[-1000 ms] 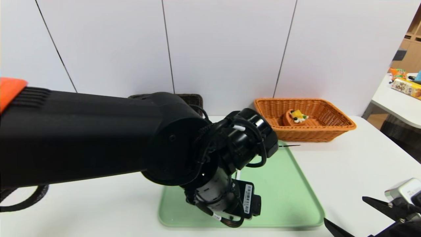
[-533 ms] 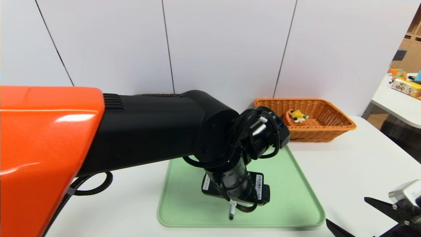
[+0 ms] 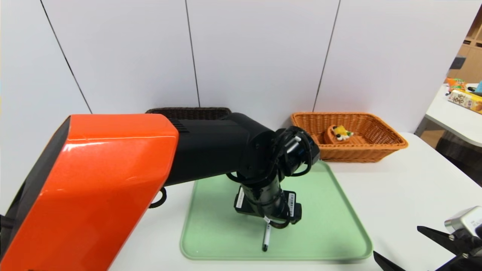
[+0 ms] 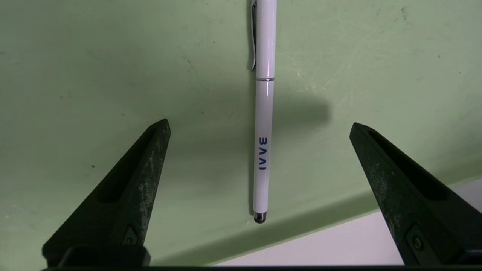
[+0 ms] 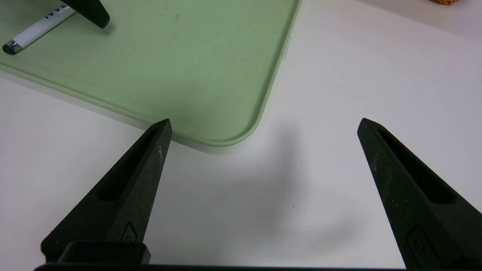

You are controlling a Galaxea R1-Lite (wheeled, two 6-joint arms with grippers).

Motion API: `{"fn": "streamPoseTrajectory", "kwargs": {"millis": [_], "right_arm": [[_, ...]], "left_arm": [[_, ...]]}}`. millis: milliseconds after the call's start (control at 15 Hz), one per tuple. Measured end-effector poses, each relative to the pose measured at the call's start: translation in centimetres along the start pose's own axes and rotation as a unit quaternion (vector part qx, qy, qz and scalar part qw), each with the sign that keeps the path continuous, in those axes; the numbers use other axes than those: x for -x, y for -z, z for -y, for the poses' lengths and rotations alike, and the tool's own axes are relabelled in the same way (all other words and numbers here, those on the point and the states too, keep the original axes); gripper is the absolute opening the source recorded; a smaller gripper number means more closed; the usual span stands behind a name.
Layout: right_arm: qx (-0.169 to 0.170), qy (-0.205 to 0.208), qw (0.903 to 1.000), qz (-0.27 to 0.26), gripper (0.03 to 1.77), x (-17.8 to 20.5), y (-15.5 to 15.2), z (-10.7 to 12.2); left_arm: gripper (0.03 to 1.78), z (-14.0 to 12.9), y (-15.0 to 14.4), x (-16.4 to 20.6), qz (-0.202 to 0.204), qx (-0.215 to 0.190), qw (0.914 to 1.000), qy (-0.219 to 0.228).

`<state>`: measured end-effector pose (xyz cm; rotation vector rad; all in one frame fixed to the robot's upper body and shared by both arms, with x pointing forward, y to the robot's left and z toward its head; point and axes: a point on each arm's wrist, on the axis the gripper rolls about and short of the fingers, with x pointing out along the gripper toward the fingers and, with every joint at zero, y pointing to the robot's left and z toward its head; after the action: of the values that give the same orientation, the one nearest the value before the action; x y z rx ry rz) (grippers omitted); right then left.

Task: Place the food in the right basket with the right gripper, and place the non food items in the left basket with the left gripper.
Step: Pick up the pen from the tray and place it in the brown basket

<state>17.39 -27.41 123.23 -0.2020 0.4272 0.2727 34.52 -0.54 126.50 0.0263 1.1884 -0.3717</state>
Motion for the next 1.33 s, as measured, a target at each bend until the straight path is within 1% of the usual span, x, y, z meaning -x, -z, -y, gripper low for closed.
{"fn": "streamPoseTrajectory", "kwargs": {"millis": [600,800,933,1067,1133,1267,1333], "right_arm": [[0.003,0.000,1.0000,-0.003,1.70,0.0,0.2,0.0],[0.003,0.000,1.0000,-0.003,1.70,0.0,0.2,0.0],[0.003,0.000,1.0000,-0.003,1.70,0.0,0.2,0.0],[0.003,-0.001,1.0000,-0.002,1.70,0.0,0.2,0.0],[0.003,-0.001,1.0000,-0.002,1.70,0.0,0.2,0.0],[0.002,-0.001,1.0000,-0.001,1.70,0.0,0.2,0.0],[0.002,-0.001,1.0000,-0.001,1.70,0.0,0.2,0.0]], "left_arm": [[1.69,-0.8,-0.4,-1.5,-0.014,0.003,0.9998,-0.014],[1.69,-0.9,-0.1,-1.7,-0.026,0.002,0.9994,-0.024],[1.37,-1.0,0.0,-1.8,-0.032,0.002,0.9991,-0.029],[1.09,-0.8,0.2,-1.8,-0.034,0.000,0.9990,-0.027],[0.97,-0.8,0.3,-1.9,-0.035,0.002,0.9990,-0.027],[0.79,-0.6,0.4,-1.9,-0.037,0.001,0.9989,-0.027],[0.57,-0.6,0.6,-1.9,-0.041,-0.002,0.9987,-0.030]]}}
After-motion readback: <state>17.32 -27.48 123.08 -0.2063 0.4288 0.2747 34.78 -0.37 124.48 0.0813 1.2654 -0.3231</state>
